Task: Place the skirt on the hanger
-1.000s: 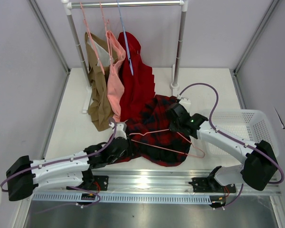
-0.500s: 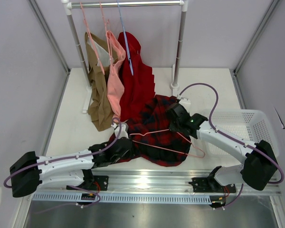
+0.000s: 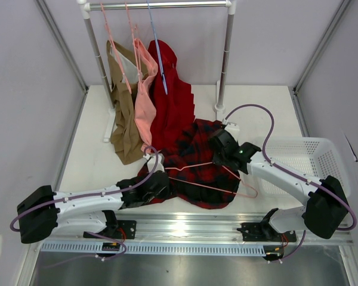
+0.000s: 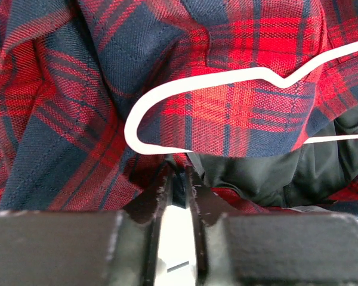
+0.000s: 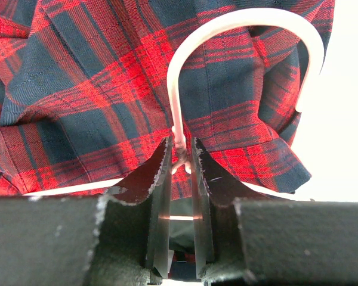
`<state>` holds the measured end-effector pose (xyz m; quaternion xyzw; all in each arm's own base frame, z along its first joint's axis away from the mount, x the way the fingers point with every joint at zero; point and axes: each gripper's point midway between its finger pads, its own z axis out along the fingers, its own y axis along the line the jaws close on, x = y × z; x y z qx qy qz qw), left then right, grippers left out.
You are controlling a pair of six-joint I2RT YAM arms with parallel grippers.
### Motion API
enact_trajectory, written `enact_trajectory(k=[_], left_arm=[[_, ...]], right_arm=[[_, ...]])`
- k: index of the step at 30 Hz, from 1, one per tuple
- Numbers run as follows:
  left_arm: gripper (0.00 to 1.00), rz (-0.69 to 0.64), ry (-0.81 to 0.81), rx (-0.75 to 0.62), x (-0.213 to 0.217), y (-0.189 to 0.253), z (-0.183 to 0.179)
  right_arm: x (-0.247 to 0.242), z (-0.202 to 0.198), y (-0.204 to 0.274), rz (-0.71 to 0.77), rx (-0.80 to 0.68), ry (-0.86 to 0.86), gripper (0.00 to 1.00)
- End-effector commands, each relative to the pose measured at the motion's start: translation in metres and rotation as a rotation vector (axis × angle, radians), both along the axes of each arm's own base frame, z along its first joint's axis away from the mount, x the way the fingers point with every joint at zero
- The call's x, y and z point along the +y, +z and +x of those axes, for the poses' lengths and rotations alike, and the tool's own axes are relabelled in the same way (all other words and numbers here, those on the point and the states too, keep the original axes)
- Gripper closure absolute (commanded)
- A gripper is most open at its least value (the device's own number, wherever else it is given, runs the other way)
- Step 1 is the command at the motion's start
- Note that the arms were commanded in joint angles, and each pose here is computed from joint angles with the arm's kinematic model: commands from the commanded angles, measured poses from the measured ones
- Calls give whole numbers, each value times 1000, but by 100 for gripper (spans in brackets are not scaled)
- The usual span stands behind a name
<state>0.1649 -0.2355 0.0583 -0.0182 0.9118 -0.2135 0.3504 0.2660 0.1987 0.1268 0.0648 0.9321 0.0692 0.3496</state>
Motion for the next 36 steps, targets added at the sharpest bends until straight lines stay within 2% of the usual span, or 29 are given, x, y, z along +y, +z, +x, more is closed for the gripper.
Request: enact_trajectory(k=[1,2,5,23,36], left_arm=[[86,-53,27,-30,-10,16,7],[93,-51,32,-28,-9,16,7],[100,-34,47,-24,-2,13,6],[100,-67,165,-42,40,19,18],[100,-72,175,-63,45,28,30]], right_arm=[[-4,6,8,-22,-29,-27,100],[-5,6,8,-25,-29,-26,100],[-6,6,7,-27,-31,-28,100],[-18,-3,8,-60,-69,-61,100],[-25,-11,5,-126,-97,-69,100]])
